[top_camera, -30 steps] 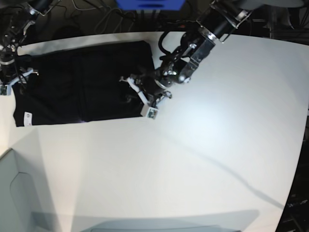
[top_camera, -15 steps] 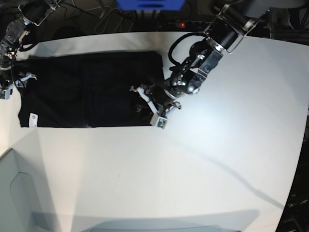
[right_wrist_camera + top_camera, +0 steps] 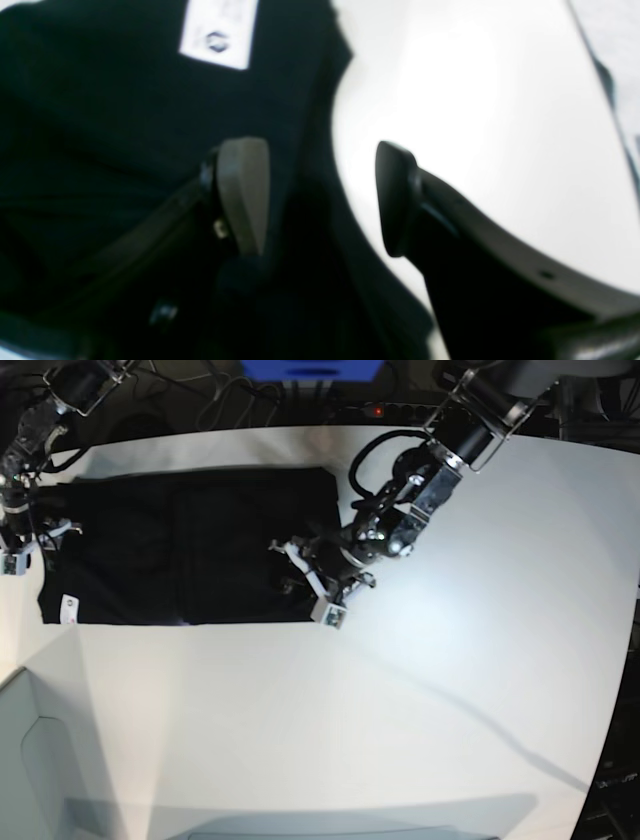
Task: Fold the T-shirt properly
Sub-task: 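Grasp the folded bundle's edges with the left and right grippers, then lift and flip the bundle over with both grippers, then release the bundle and raise both grippers away from it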
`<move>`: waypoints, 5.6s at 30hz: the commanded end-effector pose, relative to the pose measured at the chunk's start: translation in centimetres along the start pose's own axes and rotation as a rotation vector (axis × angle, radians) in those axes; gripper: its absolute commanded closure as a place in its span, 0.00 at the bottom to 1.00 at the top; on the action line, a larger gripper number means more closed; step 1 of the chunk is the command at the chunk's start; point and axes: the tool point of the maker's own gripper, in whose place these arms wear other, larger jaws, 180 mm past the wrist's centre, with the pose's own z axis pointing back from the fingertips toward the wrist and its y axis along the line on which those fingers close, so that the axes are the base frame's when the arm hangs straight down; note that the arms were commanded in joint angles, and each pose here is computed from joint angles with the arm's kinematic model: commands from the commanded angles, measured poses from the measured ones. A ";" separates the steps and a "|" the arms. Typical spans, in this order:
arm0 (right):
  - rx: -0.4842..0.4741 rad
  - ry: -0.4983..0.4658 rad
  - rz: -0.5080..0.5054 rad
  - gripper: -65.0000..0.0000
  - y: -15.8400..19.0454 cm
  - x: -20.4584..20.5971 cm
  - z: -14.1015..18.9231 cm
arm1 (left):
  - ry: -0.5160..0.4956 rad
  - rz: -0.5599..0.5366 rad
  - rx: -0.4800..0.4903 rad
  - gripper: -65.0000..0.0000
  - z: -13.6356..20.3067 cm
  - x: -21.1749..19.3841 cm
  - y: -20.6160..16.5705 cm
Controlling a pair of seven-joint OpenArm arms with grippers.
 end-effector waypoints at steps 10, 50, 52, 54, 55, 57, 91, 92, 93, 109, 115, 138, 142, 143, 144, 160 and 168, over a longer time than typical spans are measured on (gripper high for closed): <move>0.053 0.049 -0.046 0.46 0.3 -1.8 -2.1 | 0.048 0.008 0.070 0.63 0.2 -1.0 1.7; 0.055 -0.152 0.118 1.00 4.8 5.1 2.7 | -0.114 -0.094 -0.008 0.63 4.5 4.6 -0.7; 0.064 -0.171 0.130 1.00 5.7 5.6 3.3 | -0.131 -0.099 -0.005 0.63 5.3 4.9 -0.5; 0.074 -0.188 0.146 1.00 6.6 6.1 3.9 | -0.155 -0.079 0.004 0.63 6.1 5.4 -0.1; 0.085 -0.196 0.161 1.00 7.2 6.4 4.2 | -0.174 -0.058 0.018 0.63 6.8 5.6 0.5; 0.114 -0.210 0.182 1.00 8.8 6.8 4.7 | -0.196 -0.016 0.064 0.63 8.3 5.7 2.4; 0.763 -0.484 0.337 1.00 34.6 12.6 12.9 | -0.074 0.205 0.257 0.63 8.2 -0.2 10.2; 0.786 -0.491 0.347 1.00 35.4 12.7 13.0 | -0.074 0.206 0.259 0.63 8.2 -0.2 10.2; 0.807 -0.502 0.355 1.00 36.1 13.0 13.2 | -0.075 0.206 0.258 0.63 8.2 -0.2 10.2; 0.974 -0.453 0.398 1.00 41.9 10.9 13.4 | -0.068 0.216 0.256 0.63 8.5 -0.7 10.0; 0.995 -0.388 0.407 1.00 42.8 9.4 11.7 | -0.107 0.194 0.259 0.63 10.0 0.4 10.0; 1.042 -0.378 0.461 0.51 43.6 8.1 12.6 | -0.252 0.277 0.526 0.63 20.7 0.4 18.0; 1.036 -0.416 0.484 0.48 42.7 8.4 14.1 | -0.255 0.273 0.528 0.63 20.8 0.6 18.1; 1.022 -0.416 0.494 0.48 42.0 8.3 14.0 | -0.256 0.272 0.528 0.63 20.8 0.6 18.1; 1.008 -0.416 0.496 0.48 41.3 8.3 14.0 | -0.256 0.271 0.528 0.63 20.8 0.6 18.1; 0.779 -0.291 0.372 0.48 32.1 4.6 13.2 | -0.257 0.269 0.529 0.63 20.8 0.7 18.1; 0.841 -0.301 0.255 0.48 32.2 1.6 17.1 | -0.260 0.268 0.528 0.63 20.8 0.9 18.1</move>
